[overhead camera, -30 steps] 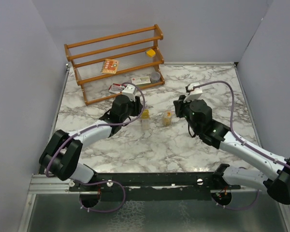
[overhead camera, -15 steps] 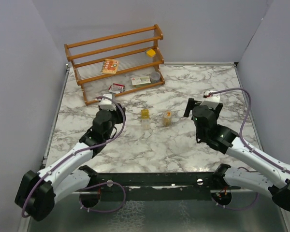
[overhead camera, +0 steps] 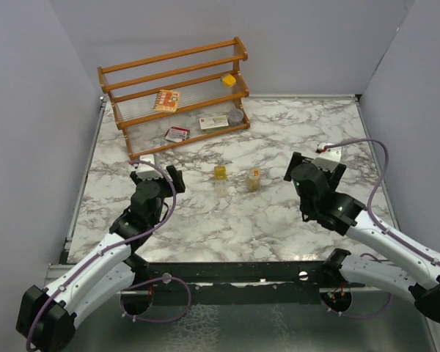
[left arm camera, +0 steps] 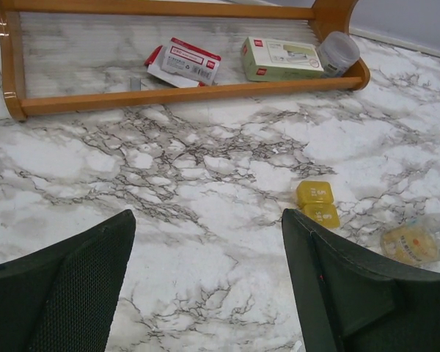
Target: Sort the pills into containers
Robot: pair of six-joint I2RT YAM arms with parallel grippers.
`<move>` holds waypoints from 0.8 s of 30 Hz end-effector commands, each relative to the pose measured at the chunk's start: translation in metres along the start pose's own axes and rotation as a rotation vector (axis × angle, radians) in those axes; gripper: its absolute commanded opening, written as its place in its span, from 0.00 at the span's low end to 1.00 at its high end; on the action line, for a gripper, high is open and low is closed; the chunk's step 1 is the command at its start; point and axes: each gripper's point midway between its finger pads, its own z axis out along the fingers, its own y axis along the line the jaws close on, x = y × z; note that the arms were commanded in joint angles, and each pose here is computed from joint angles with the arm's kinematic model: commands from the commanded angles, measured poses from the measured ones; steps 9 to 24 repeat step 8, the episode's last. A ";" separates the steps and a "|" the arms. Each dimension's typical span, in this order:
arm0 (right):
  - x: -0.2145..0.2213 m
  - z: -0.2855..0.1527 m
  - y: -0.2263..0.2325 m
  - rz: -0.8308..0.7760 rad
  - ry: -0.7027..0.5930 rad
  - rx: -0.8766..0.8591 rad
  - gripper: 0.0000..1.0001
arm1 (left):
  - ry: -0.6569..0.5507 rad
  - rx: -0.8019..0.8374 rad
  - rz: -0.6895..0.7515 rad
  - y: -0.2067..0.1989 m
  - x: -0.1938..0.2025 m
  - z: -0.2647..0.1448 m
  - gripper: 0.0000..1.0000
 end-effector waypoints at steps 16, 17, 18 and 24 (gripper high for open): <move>-0.003 -0.011 -0.033 0.072 -0.056 0.064 0.98 | -0.001 -0.044 -0.014 0.014 0.009 -0.007 0.89; -0.003 -0.011 -0.033 0.072 -0.056 0.064 0.98 | -0.001 -0.044 -0.014 0.014 0.009 -0.007 0.89; -0.003 -0.011 -0.033 0.072 -0.056 0.064 0.98 | -0.001 -0.044 -0.014 0.014 0.009 -0.007 0.89; -0.003 -0.011 -0.033 0.072 -0.056 0.064 0.98 | -0.001 -0.044 -0.014 0.014 0.009 -0.007 0.89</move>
